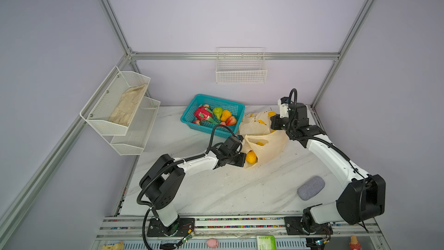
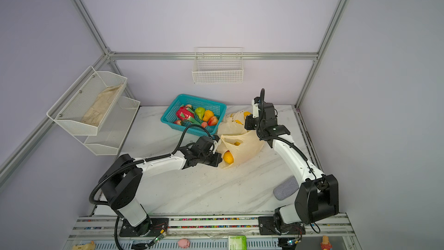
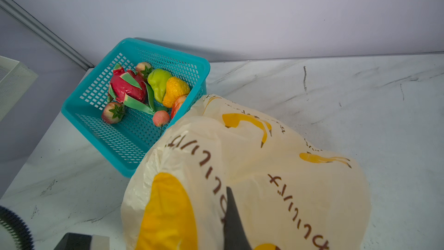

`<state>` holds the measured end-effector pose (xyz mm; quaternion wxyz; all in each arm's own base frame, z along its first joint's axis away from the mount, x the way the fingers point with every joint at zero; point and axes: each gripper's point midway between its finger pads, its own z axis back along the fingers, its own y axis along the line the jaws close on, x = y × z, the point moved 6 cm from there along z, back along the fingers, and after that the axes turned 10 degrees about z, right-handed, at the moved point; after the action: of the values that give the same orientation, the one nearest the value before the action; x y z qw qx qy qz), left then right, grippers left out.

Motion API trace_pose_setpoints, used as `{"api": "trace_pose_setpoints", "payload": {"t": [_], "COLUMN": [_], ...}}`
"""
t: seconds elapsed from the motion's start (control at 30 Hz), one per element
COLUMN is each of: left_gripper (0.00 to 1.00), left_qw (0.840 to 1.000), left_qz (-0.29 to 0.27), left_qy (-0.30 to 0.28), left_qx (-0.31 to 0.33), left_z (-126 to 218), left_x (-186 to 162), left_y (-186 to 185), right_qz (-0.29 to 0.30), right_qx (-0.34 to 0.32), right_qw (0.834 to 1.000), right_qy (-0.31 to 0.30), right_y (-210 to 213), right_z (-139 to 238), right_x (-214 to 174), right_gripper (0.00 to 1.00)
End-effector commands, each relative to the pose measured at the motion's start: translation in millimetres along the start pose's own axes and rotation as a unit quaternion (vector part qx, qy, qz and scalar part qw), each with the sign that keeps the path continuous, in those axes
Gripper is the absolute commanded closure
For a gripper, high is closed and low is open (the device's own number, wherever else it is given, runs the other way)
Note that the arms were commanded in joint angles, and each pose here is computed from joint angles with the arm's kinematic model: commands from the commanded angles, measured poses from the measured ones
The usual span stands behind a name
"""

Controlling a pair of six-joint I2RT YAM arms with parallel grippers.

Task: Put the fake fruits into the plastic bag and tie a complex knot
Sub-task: 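Grasp the bag rim nearest the left gripper and pull it up, then regrasp the other bag handle with the right gripper while the left gripper holds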

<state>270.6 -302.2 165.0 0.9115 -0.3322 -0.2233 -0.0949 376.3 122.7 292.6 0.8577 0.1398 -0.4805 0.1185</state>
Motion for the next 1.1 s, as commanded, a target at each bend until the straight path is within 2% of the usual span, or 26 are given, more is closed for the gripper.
{"api": "trace_pose_setpoints", "payload": {"t": [0.0,0.17,0.33,0.43,0.5,0.6,0.73,0.9,1.07], "left_gripper": [1.00,1.00,1.00,1.00,1.00,1.00,1.00,1.00,1.00], "left_qw": [0.988,0.958,0.937,0.929,0.929,0.943,0.950,0.965,0.964], "left_qz": [-0.028,-0.045,-0.060,-0.070,-0.074,-0.046,-0.028,0.007,0.019], "left_qy": [-0.044,-0.077,-0.101,-0.111,-0.122,-0.157,-0.182,-0.205,-0.221], "left_qx": [-0.144,-0.274,-0.328,-0.346,-0.340,-0.290,-0.252,-0.162,-0.147], "left_z": [46.4,97.9,129.7,145.3,150.2,152.1,155.0,144.5,142.8], "left_x": [11.6,26.5,35.1,31.5,25.9,21.4,9.4,-3.7,-5.1], "left_y": [-51.0,-97.7,-122.1,-131.9,-129.6,-108.2,-85.6,-44.7,-30.1], "right_qz": [0.004,0.013,0.015,0.019,0.034,0.048,0.060,0.067,0.067], "right_qx": [0.001,0.004,0.029,0.063,0.077,0.111,0.166,0.143,0.117], "right_qw": [0.999,0.999,0.997,0.996,0.995,0.992,0.984,0.987,0.990], "right_qy": [-0.041,-0.051,-0.064,-0.064,-0.052,-0.040,-0.006,0.035,0.049], "right_y": [2.9,6.1,14.3,34.9,54.8,82.6,111.9,112.2,106.4], "right_z": [12.7,22.3,28.7,23.2,15.8,4.4,-16.6,-42.8,-62.8], "right_x": [31.1,50.5,67.0,71.1,68.6,60.1,38.4,8.5,-1.4], "right_gripper": [1.00,1.00,1.00,1.00,1.00,1.00,1.00,0.99,0.96]}}
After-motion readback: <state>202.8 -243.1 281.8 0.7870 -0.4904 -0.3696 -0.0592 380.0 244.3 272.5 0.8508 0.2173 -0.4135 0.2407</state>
